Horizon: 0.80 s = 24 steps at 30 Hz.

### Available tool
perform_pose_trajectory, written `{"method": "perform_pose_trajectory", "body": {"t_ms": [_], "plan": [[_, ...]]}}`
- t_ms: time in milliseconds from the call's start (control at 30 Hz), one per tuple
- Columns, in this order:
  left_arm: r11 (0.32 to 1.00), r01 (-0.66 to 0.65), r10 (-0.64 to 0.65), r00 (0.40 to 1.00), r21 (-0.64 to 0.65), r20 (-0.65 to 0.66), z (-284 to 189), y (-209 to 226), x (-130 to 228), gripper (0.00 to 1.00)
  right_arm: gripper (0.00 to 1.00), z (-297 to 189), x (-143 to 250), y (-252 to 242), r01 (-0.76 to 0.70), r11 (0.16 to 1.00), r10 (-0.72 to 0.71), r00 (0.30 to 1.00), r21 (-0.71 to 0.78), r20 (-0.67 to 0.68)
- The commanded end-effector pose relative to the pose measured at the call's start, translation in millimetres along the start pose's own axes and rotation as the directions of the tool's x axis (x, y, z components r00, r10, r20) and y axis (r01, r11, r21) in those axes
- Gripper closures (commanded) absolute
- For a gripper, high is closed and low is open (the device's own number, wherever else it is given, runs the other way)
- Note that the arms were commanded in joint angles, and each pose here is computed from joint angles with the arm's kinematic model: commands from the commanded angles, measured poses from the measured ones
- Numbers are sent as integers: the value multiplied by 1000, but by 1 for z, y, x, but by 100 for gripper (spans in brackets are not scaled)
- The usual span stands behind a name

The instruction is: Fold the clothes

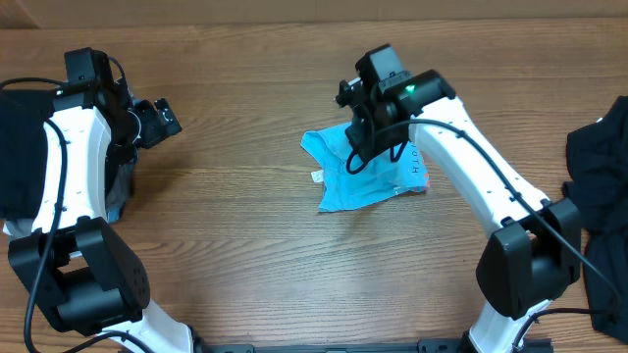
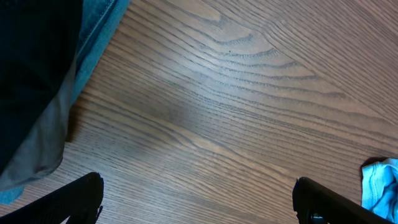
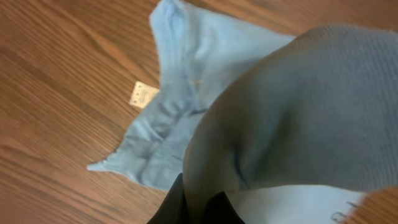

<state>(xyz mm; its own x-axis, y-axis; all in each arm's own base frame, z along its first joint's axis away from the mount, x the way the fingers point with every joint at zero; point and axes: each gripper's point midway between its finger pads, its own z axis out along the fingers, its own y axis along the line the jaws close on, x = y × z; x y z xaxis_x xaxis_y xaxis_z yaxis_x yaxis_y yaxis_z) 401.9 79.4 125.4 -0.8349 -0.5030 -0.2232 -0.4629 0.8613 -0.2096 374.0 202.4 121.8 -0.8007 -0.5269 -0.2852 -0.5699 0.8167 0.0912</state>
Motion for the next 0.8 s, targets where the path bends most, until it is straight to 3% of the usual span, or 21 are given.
{"method": "perform_pose_trajectory", "body": {"t_ms": [0,233,300,367,433,467,500,533,700,767], "plan": [[1000,-2,2,1000,8,26,-8,-3,-6,0,95,2,-2,29,5,994,0,999,-110,41],[1000,-2,2,1000,9,26,-8,-3,-6,0,95,7,-10,49,34,991,-25,997,-130,71],[1000,-2,2,1000,8,24,-8,-3,-6,0,89,8,-10,55,46,990,-37,997,-133,73],[1000,-2,1,1000,7,22,-8,-3,-5,0,72,8,-10,60,56,989,-47,996,-136,72],[1000,-2,2,1000,7,22,-8,-3,-5,0,29,8,-10,62,61,989,-52,996,-137,71],[1000,-1,1,1000,7,21,-8,-3,-5,0,21,8,-10,62,61,989,-52,996,-137,72],[1000,-2,2,1000,7,21,-8,-3,-5,0,4,8,-11,62,62,989,-52,996,-136,75],[1000,-2,2,1000,8,21,-8,-3,-5,0,0,8,-12,61,62,989,-52,995,-133,79],[999,-29,29,1000,45,10,-7,-12,-2,0,0,6,-18,57,31,991,-18,995,-130,98],[982,-93,96,995,166,-12,-9,-39,6,3,0,1,-22,45,-36,991,50,993,-126,107]]}}
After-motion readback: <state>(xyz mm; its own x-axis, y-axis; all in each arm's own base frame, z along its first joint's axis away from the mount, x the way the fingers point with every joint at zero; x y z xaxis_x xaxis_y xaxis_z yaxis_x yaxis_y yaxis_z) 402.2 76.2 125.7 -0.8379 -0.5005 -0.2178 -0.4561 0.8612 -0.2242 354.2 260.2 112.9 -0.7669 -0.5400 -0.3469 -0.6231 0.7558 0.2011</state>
